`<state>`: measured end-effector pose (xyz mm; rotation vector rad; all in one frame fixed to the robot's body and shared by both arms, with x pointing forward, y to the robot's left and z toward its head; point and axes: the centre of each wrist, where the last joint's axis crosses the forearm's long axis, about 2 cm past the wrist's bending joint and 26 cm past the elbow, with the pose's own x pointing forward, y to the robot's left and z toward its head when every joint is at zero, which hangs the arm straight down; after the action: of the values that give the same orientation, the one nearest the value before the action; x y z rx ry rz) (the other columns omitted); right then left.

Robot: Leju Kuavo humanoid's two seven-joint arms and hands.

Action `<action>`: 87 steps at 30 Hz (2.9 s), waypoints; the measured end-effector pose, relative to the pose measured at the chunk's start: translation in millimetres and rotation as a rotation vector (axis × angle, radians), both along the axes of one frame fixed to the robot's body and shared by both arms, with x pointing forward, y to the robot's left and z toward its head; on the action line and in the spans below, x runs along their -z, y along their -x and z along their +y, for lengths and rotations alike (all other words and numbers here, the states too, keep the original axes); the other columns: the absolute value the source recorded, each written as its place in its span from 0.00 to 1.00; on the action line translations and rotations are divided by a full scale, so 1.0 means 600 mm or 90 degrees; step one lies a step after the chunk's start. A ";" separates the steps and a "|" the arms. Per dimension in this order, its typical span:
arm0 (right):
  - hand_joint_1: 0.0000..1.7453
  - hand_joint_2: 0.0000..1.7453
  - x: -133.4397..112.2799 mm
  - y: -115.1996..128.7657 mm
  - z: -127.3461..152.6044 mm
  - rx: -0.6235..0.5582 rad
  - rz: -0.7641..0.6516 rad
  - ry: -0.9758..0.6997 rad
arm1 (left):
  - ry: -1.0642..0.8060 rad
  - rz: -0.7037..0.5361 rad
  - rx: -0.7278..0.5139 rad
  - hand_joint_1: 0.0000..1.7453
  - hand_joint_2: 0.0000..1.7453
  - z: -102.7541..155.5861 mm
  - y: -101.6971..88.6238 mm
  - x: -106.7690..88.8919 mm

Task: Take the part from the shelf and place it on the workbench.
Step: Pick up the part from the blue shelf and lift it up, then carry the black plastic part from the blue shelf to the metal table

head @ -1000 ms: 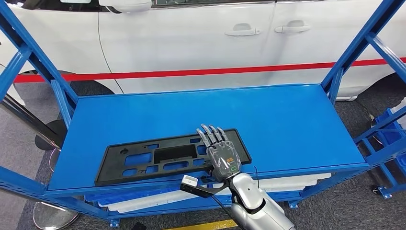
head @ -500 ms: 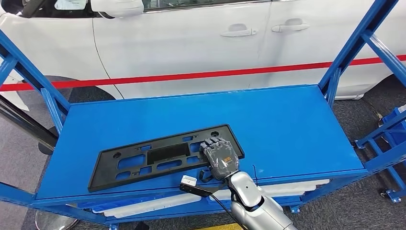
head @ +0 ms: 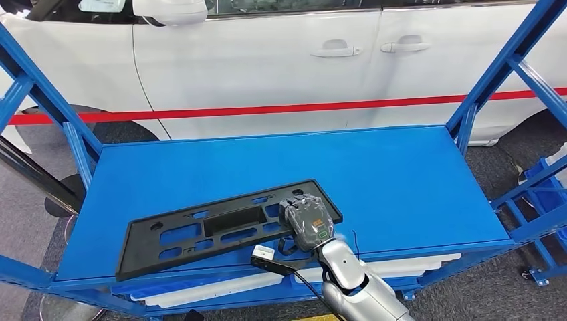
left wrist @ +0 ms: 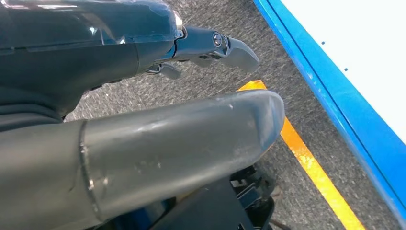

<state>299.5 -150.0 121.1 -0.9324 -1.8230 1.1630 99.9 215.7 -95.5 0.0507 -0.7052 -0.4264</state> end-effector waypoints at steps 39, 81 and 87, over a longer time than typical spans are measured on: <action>1.00 1.00 -0.243 0.112 -0.082 -0.352 -0.084 -0.890 | 0.016 0.006 -0.081 0.00 0.00 0.016 0.033 0.009; 1.00 1.00 -0.156 0.212 -0.119 -0.174 -0.038 -0.839 | 0.013 0.018 -0.174 0.00 1.00 0.014 0.066 0.014; 1.00 1.00 -0.156 0.212 -0.118 -0.179 -0.034 -0.838 | 0.012 0.013 -0.177 0.00 1.00 0.015 0.060 0.013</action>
<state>172.4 -220.7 214.8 0.0746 -2.2151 -0.0955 64.1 224.7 -103.3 0.1246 -0.6708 -0.1544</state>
